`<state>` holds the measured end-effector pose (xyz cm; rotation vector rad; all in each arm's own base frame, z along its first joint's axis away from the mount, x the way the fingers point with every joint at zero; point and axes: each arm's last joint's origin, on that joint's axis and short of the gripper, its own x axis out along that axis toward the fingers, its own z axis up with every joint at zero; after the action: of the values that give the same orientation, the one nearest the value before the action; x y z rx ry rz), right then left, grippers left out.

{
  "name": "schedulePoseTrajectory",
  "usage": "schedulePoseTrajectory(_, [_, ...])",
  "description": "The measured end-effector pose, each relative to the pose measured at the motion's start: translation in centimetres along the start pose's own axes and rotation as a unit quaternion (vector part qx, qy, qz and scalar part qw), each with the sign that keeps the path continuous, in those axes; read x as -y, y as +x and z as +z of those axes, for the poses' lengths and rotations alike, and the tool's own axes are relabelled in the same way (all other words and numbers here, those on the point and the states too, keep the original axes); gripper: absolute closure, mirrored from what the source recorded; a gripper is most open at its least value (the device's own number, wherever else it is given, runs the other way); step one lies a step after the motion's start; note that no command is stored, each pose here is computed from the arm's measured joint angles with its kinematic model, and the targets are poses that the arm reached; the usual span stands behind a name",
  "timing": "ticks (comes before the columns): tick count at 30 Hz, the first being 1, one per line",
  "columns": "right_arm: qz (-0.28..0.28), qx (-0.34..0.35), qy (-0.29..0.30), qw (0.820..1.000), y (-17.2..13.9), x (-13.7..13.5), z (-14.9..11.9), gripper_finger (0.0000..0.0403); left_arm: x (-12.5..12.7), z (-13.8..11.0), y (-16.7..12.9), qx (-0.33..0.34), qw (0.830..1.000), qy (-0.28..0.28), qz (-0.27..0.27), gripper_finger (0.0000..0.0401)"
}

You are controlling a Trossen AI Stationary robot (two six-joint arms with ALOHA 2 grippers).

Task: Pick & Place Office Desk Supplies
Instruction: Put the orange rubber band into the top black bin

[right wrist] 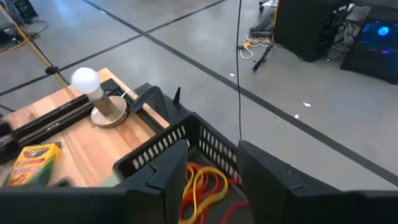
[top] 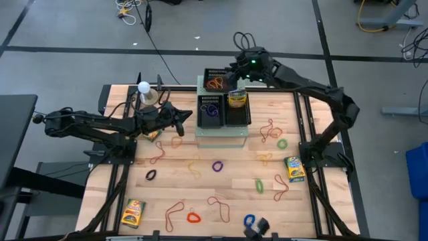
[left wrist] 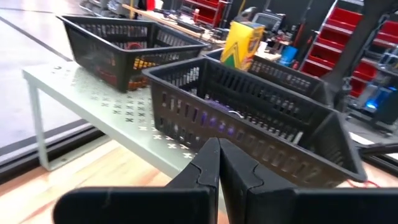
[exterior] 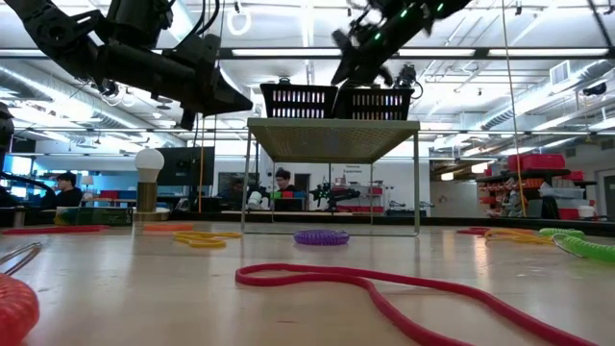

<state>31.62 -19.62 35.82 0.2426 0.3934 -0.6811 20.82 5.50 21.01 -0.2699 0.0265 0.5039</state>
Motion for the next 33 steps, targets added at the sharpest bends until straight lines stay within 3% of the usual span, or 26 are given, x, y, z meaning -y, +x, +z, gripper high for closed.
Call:
schedulePoseTrajectory(5, [0.016, -0.029, -0.026, 0.999, -5.2, -0.9, 0.3, 0.0303, 0.0, 0.0, 0.0, -0.002, 0.999, -0.032, -0.007, 0.0393])
schedulePoseTrajectory(11, [0.055, -0.007, -0.058, 0.997, -9.4, -2.1, -2.3, 0.0388, 0.1, 0.0, 0.0, -0.003, 1.000, -0.026, -0.009, 0.0393])
schedulePoseTrajectory(18, [0.076, 0.006, -0.038, 0.996, -12.0, -4.1, -7.5, 0.0387, 0.6, -0.1, -0.4, -0.021, 0.999, 0.004, -0.035, 0.0393])
schedulePoseTrajectory(25, [0.128, 0.000, -0.048, 0.991, -15.0, -7.1, -10.4, 0.0396, 2.6, 0.0, -0.6, -0.135, 0.985, 0.052, -0.088, 0.0394])
schedulePoseTrajectory(30, [0.148, -0.019, -0.058, 0.987, -16.2, -7.8, -11.6, 0.0389, 4.7, 0.1, -1.4, -0.272, 0.951, 0.105, -0.106, 0.0394])
schedulePoseTrajectory(33, [0.148, -0.027, -0.065, 0.987, -16.1, -8.0, -12.3, 0.0392, 5.5, -0.5, -1.9, -0.337, 0.932, 0.095, -0.096, 0.0392])
